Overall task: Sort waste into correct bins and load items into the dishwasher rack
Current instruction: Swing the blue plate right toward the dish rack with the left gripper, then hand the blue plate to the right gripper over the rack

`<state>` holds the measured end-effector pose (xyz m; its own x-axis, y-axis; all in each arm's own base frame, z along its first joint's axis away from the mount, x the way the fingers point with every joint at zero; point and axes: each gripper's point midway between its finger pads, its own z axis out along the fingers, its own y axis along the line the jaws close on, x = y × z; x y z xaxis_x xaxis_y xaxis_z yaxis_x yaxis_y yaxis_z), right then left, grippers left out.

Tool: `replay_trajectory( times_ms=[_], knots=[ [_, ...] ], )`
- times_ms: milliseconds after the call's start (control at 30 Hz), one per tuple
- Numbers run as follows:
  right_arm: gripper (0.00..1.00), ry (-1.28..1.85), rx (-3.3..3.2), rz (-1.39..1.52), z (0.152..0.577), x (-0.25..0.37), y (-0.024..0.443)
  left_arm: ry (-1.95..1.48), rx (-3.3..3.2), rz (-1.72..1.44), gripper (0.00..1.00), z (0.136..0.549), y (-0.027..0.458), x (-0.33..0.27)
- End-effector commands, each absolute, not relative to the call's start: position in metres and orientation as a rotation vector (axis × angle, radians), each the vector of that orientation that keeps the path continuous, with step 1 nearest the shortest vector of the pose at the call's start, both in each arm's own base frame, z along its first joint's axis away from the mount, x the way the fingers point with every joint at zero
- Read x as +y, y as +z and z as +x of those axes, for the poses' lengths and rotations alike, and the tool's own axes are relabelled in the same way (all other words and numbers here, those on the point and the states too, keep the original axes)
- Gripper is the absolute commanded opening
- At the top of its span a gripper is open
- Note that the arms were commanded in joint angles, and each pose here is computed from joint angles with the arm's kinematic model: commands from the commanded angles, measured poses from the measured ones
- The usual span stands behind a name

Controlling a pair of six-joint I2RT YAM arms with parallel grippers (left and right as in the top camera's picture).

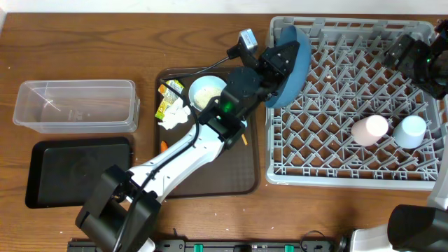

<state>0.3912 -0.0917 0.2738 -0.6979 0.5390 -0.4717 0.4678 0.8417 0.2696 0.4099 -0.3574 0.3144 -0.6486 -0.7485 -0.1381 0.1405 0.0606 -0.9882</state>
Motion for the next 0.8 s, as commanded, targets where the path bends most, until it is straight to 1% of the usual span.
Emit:
replay_trajectory(
  times_ms=[0, 267, 433, 600, 667, 700, 733, 767],
  knots=[
    [0.99, 0.174, 2.482, 0.725, 0.391, -0.092, 0.271, -1.685, 1.64, -0.607, 0.06, 0.405, 0.323, -0.365],
    [0.99, 0.174, 2.482, 0.725, 0.391, -0.092, 0.271, -1.7, 1.693, -0.528, 0.06, 0.38, 0.315, -0.395],
    [0.99, 0.175, 2.497, 0.73, 0.388, -0.091, 0.269, -1.677, 1.727, -0.487, 0.06, 0.376, 0.303, -0.405],
    [0.99, 0.172, 2.504, 0.719, 0.387, -0.09, 0.269, -1.487, 1.678, -0.126, 0.06, 0.367, 0.316, -0.409],
    [0.99, 0.168, 2.511, 0.692, 0.387, -0.09, 0.269, -1.414, 1.697, -0.021, 0.07, 0.363, 0.313, -0.409],
    [0.99, 0.173, 2.518, 0.651, 0.388, -0.087, 0.269, -1.362, 1.725, 0.015, 0.09, 0.362, 0.309, -0.407],
    [0.99, 0.186, 2.526, 0.603, 0.389, -0.084, 0.27, -1.304, 1.757, 0.053, 0.15, 0.36, 0.304, -0.403],
    [0.99, 0.198, 2.534, 0.563, 0.39, -0.08, 0.27, -1.249, 1.782, 0.092, 0.25, 0.359, 0.301, -0.399]
  ],
)
